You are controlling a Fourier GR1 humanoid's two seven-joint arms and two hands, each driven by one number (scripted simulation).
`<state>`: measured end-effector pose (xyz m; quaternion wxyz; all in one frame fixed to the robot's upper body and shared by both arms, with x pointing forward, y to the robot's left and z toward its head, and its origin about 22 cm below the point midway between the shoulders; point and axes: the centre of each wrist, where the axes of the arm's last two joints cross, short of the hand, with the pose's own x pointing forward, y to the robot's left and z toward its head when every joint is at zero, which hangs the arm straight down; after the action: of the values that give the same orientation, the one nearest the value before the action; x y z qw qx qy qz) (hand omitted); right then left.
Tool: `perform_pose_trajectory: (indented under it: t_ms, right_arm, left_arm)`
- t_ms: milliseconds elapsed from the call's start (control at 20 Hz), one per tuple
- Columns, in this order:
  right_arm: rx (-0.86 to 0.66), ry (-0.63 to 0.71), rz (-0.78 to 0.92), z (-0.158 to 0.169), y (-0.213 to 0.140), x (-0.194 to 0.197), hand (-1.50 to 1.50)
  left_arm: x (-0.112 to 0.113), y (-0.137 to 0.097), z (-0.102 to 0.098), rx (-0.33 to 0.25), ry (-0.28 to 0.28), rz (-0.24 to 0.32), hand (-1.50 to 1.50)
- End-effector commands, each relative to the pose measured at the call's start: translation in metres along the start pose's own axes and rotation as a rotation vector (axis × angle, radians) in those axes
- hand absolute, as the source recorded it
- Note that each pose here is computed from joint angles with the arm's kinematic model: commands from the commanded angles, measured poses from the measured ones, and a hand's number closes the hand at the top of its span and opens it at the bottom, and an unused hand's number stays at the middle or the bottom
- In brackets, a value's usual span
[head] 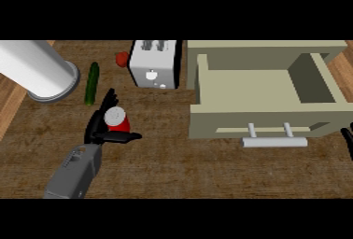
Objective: Pick up the can, place it into the drawer and close the drawer
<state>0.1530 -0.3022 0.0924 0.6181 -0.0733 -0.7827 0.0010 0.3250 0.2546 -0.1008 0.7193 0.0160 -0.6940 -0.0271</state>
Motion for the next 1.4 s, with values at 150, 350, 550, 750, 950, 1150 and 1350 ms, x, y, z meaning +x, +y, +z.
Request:
perform_pose_trajectory:
  t_ms: [150, 350, 550, 750, 950, 1150, 1350]
  right_arm:
    - [0.005, -0.012, -0.002, 0.001, 0.008, -0.01, -1.5]
    - [-0.003, -0.004, -0.013, 0.011, 0.0, 0.007, -1.5]
    - [-0.014, -0.021, -0.01, 0.001, 0.001, -0.003, -1.5]
    - [-0.013, -0.029, -0.029, 0.019, 0.007, -0.004, -1.5]
    - [-0.031, -0.004, -0.004, 0.013, 0.005, 0.003, -1.5]
    - [-0.026, -0.008, -0.023, 0.019, -0.004, 0.008, -1.5]
    - [-0.021, -0.039, -0.01, 0.015, 0.007, 0.006, -1.5]
  left_arm:
    - [0.014, 0.007, -0.011, -0.041, -0.029, 0.024, 1.5]
    - [0.018, -0.025, -0.019, -0.073, -0.021, 0.099, 1.5]
    - [0.027, -0.008, -0.024, -0.078, -0.073, 0.102, 1.5]
    - [0.019, 0.016, -0.008, 0.044, -0.068, 0.117, 1.5]
    - [0.029, 0.045, 0.007, 0.175, -0.092, 0.115, 1.5]
    - [0.056, 0.019, 0.017, 0.13, -0.13, 0.121, 1.5]
    - [0.075, 0.001, 0.021, 0.068, -0.149, 0.101, 1.5]
